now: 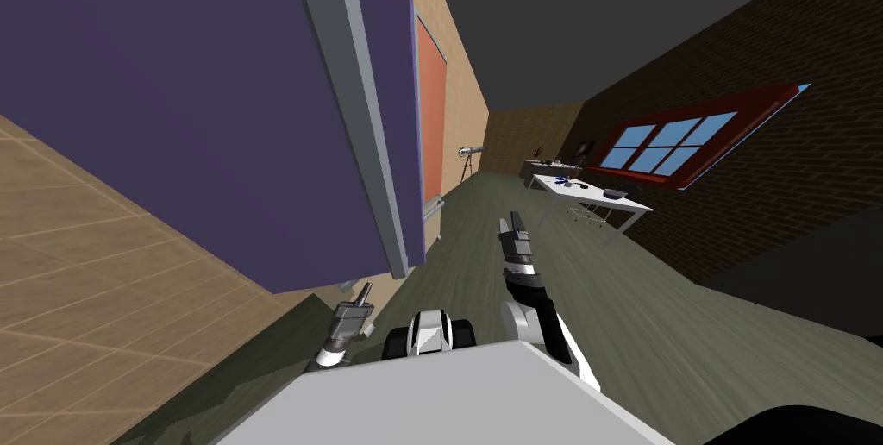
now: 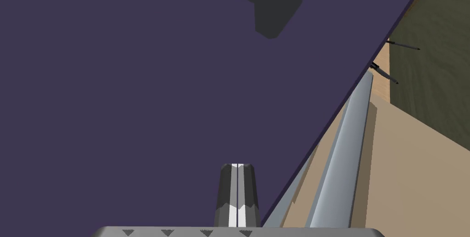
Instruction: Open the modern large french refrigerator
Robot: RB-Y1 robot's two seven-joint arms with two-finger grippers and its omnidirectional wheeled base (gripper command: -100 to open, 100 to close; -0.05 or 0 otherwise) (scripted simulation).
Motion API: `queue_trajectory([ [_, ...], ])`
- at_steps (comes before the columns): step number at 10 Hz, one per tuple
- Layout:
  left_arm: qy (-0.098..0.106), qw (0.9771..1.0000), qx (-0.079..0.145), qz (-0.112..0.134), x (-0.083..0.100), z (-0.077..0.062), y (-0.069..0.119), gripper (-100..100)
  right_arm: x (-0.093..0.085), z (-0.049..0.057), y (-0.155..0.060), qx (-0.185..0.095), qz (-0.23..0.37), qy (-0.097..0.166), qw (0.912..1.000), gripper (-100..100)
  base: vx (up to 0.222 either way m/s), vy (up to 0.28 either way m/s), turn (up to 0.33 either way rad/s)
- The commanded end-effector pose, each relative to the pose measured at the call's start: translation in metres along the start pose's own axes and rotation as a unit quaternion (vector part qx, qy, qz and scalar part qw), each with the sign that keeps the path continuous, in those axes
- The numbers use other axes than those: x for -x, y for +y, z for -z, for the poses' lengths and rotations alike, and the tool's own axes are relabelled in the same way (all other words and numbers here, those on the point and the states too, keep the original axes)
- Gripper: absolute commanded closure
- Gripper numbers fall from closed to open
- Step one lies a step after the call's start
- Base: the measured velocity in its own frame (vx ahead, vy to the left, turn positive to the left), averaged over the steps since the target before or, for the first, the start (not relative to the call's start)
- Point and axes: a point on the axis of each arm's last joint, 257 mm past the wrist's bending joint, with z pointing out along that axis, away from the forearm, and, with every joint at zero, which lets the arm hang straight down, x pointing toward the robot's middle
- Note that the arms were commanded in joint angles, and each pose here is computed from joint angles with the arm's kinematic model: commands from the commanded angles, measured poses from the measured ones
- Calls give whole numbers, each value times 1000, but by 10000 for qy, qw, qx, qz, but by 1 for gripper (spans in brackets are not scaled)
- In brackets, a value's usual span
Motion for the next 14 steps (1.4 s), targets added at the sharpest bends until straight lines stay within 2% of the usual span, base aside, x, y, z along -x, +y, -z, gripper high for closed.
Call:
queue_trajectory([
  [1,-43,10000,29,-24,13,-19,12,100,0,0,0,-1,1,0,10000,0,-120,114,-11],
  [2,46,10000,-24,-47,13,-30,10,100,0,0,0,-3,2,0,10000,0,-52,50,20],
  [3,85,9999,-51,-54,12,-35,9,100,0,0,0,-3,1,0,10000,0,-8,-3,4],
  [4,-27,10000,-72,-12,16,-48,20,100,0,0,0,-3,1,-1,10000,0,-126,101,-165],
  [5,-45,10000,-40,-3,20,-55,26,100,0,0,0,-1,1,0,10000,0,-225,152,-149],
  [7,86,9999,-97,-44,21,-75,24,100,0,0,0,-2,1,0,10000,0,-119,58,-7],
  [8,-79,9999,-52,44,25,-84,39,100,0,0,0,-3,1,0,10000,0,-176,106,-191],
  [10,-8,9999,-86,52,24,-100,41,100,0,0,0,-2,1,0,10000,0,-181,91,-71],
  [12,102,9999,-121,18,24,-118,39,100,0,0,0,-3,1,0,10000,0,-30,14,8],
  [13,-26,9998,-87,149,21,-130,54,100,0,0,0,-3,1,-1,10000,0,-159,82,-209],
  [14,38,9998,-123,161,18,-141,54,100,0,0,0,-1,1,0,10000,0,-240,126,-126],
])
